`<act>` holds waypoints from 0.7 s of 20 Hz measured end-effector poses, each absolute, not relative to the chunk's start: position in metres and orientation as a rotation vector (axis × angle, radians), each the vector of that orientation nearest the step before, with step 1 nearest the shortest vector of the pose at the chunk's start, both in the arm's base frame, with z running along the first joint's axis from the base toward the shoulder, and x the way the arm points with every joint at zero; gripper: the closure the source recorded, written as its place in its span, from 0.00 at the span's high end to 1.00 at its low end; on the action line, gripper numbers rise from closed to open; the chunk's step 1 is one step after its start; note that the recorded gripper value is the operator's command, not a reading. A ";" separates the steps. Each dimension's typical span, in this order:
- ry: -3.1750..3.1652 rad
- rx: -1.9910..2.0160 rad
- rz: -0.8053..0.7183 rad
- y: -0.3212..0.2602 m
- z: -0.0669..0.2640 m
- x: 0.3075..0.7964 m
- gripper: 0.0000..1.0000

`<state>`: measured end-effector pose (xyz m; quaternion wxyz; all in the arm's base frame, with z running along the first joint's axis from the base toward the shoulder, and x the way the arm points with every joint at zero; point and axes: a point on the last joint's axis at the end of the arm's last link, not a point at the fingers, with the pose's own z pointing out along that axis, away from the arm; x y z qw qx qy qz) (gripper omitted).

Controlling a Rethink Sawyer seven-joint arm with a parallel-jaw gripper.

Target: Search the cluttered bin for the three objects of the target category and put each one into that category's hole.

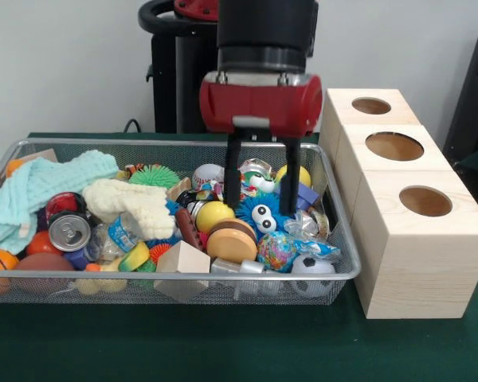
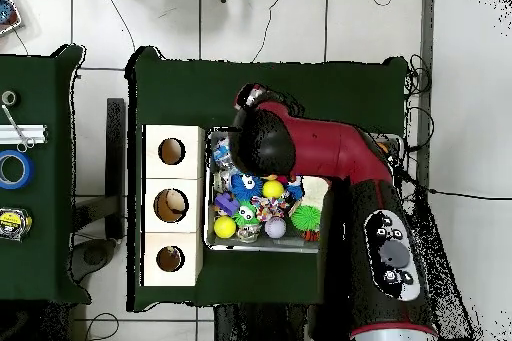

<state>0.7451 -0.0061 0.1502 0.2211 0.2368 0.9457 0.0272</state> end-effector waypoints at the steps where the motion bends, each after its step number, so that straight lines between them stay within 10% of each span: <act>1: 2.620 0.658 0.071 -0.006 0.141 0.741 1.00; 14: 2.730 0.666 -0.051 -0.003 0.070 0.692 1.00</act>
